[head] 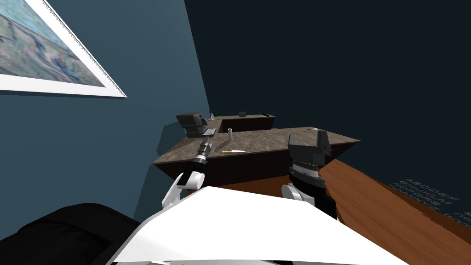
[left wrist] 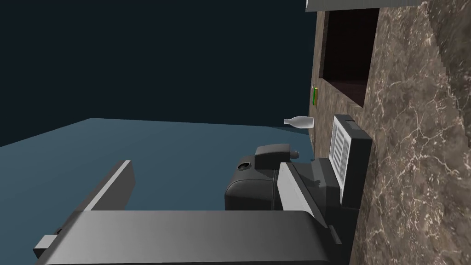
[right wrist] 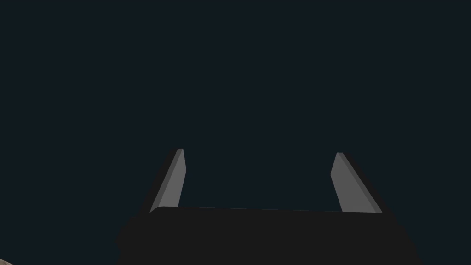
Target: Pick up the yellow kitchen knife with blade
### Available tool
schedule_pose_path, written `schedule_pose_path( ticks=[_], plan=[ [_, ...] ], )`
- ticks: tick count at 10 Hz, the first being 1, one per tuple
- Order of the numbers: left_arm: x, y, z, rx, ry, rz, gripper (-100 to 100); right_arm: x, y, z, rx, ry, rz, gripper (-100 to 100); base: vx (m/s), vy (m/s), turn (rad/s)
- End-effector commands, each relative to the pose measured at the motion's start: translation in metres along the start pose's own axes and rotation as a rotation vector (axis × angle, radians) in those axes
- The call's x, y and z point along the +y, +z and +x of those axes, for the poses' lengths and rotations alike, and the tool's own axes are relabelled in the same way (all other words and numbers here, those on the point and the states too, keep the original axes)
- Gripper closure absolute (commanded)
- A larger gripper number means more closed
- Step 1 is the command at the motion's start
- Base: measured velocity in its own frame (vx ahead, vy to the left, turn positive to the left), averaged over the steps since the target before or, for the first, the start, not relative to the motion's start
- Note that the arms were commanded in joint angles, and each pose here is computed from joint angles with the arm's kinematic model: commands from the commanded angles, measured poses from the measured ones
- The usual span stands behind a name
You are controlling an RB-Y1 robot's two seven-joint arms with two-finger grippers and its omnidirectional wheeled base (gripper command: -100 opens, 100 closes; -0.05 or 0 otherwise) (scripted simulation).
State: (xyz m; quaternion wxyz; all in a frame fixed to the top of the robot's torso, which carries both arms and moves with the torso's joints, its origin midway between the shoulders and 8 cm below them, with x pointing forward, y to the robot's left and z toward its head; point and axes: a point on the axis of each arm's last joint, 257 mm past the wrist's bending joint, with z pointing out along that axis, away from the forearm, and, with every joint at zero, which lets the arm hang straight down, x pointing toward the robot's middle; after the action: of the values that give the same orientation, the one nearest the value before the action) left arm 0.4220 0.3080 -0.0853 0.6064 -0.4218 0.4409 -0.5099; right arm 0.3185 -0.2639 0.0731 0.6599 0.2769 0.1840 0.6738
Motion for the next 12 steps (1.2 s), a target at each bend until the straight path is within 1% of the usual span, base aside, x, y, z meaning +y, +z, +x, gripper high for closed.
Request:
schedule_pose_path(
  ticks=[1,2,3,4,5,6,7,8,9,10,12],
  plan=[
    [0.008,0.000,-0.001,-0.001,0.002,-0.031,-100,0.000,0.000,0.000,0.000,0.000,0.000,0,0.026,-0.050,0.011],
    [0.018,0.002,-0.002,-0.002,0.003,-0.067,-100,0.000,0.000,0.000,0.000,0.000,0.000,0,0.037,-0.047,0.015],
    [0.020,0.002,-0.002,-0.001,0.003,-0.075,-100,0.000,0.000,0.000,0.000,0.000,0.000,0,0.028,-0.046,0.010],
    [0.030,0.003,-0.002,-0.002,0.004,-0.112,-100,0.000,0.000,0.000,0.000,0.000,0.000,0,0.033,-0.060,0.019],
    [0.032,0.003,-0.002,-0.002,0.004,-0.119,-100,0.000,0.000,0.000,0.000,0.000,0.000,0,0.031,-0.051,0.013],
    [0.043,0.003,-0.003,-0.003,0.004,-0.158,-100,0.000,0.000,0.000,0.000,0.000,0.000,0,0.035,-0.056,0.017],
    [0.045,0.003,-0.003,-0.003,0.004,-0.165,-100,0.000,0.000,0.000,0.000,0.000,0.000,0,0.033,-0.048,0.012],
    [0.056,0.003,-0.003,-0.004,0.004,-0.206,-100,0.000,0.000,0.000,0.000,0.000,0.000,0,0.042,-0.061,0.014],
    [0.057,0.003,-0.003,-0.004,0.004,-0.212,-100,0.000,0.000,0.000,0.000,0.000,0.000,0,0.035,-0.056,0.016],
    [0.069,0.002,-0.003,-0.004,0.003,-0.253,-100,0.000,0.000,0.000,0.000,0.000,0.000,0,0.040,-0.057,0.020],
    [0.083,0.001,-0.003,-0.004,0.001,-0.306,-100,0.000,0.000,0.000,0.000,0.000,0.000,0,0.044,-0.085,0.022]
  ],
)
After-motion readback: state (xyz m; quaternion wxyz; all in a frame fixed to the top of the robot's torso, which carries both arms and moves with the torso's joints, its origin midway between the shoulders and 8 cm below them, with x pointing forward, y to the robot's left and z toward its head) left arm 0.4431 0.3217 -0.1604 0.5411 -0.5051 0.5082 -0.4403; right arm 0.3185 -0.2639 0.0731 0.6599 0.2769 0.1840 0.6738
